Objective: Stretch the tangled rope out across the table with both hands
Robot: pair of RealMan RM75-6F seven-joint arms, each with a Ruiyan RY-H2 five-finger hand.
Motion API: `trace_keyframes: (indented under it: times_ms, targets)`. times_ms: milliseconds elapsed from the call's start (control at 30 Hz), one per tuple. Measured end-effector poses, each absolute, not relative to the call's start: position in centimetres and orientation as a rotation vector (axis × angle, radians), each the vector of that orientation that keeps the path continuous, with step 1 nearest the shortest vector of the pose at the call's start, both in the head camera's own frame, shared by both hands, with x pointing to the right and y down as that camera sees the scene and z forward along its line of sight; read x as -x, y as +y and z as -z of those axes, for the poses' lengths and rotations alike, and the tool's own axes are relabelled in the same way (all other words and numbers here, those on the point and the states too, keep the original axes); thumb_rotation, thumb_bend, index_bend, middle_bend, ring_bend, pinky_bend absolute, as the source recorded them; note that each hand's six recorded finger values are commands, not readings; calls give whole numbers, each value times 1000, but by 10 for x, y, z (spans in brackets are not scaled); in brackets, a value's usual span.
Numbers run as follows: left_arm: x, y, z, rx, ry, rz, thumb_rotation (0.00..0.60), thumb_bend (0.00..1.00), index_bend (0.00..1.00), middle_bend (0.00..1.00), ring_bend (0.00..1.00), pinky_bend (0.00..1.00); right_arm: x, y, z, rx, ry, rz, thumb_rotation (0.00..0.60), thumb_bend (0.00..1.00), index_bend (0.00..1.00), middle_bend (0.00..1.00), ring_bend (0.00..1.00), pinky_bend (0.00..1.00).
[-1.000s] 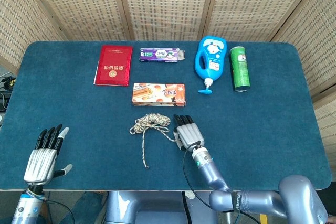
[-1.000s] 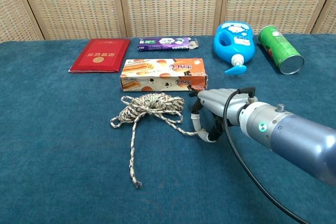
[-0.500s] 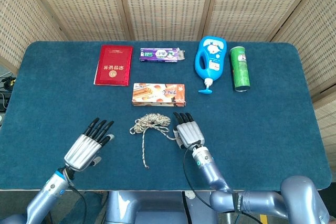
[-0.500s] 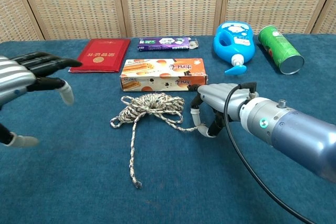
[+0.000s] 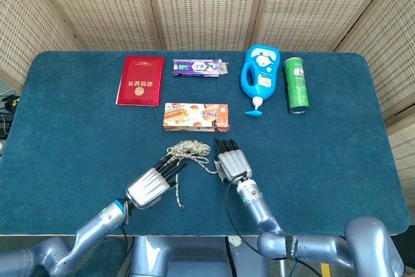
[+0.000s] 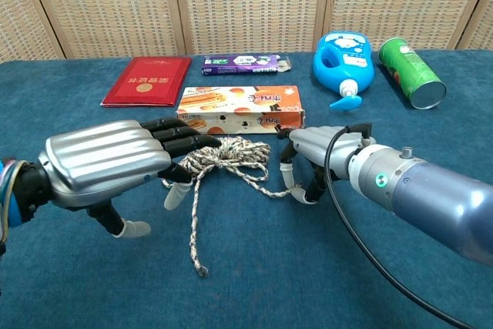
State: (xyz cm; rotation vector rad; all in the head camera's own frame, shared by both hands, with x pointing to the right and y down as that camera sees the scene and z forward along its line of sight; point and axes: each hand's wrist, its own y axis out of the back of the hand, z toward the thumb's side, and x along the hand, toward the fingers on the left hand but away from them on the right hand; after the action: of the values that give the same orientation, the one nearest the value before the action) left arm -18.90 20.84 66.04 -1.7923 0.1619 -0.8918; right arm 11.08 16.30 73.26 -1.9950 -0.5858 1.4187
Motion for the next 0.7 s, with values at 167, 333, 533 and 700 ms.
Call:
trace_keyframes:
  times_ms: [167,333,533,700]
  targets:
    - [178,210,-671,1804,133,899,600,264,513,0,0,0,-110,164,-734,2001,-579,-1420,600,452,619,0,0,0]
    - [168,212,-679,1818,110,904,600,305,516,0,0,0,-109,164,-736,2004,-571,-1423,600,452,619,0,0,0]
    - [157,217,-683,1820,85,892,600,305,515,0,0,0,-107,164,-737,2006,-568,-1423,600,451,620,0,0,0]
    - [151,222,-689,1823,57,896,600,307,516,0,0,0,-107,164,-738,2006,-567,-1424,600,452,622,0,0,0]
